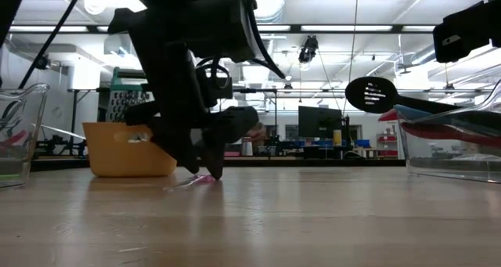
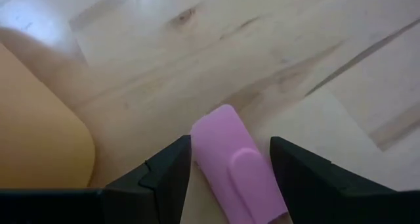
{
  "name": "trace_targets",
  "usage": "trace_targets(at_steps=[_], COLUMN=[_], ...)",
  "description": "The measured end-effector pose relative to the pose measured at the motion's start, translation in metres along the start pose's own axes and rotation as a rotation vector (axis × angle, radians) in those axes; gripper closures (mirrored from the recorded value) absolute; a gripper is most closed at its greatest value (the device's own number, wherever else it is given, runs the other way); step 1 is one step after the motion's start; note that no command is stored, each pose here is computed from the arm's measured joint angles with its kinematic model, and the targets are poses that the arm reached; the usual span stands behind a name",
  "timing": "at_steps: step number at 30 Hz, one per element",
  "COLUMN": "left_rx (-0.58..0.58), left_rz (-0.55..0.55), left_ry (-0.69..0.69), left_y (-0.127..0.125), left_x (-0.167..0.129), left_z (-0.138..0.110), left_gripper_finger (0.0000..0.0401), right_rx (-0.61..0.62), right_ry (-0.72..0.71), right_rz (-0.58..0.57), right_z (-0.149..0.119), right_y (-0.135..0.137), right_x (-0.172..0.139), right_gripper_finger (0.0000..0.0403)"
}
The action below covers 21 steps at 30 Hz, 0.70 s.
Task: Pick & Place Kitchen Items
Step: Put the pink spatula into the left transparent bin
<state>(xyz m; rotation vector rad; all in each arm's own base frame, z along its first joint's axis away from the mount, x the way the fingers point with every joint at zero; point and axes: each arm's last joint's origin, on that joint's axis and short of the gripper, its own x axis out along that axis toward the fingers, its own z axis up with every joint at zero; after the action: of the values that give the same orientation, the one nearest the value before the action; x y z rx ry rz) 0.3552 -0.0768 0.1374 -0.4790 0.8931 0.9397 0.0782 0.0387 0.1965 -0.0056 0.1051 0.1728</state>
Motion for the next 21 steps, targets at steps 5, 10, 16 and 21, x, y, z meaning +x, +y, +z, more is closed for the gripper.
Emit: trace_targets(at_steps=[5,10,16,21], left_rx=[-0.012,0.002,0.059,0.099], left_rz=[-0.017,-0.082,-0.154,-0.18], left_ry=[0.059,0.095,0.086,0.089], left_y=[-0.001,-0.012,-0.025,-0.03], left_x=[-0.001,-0.012,-0.027,-0.033], left_z=[-0.001,0.001,0.004,0.005], left_gripper_finger=[0.0188,0.0188,0.0188,0.0188], right_rx=[0.0,-0.001,0.0,0.001], right_ry=[0.0,0.0,0.0,0.0], right_rz=[0.0,0.0,0.0,0.001], right_z=[0.0,0.0,0.0,0.0], right_y=[0.0,0.0,0.0,0.0], right_x=[0.0,0.0,0.0,0.0], right_gripper_finger=[0.0394,0.0394,0.0394,0.0394])
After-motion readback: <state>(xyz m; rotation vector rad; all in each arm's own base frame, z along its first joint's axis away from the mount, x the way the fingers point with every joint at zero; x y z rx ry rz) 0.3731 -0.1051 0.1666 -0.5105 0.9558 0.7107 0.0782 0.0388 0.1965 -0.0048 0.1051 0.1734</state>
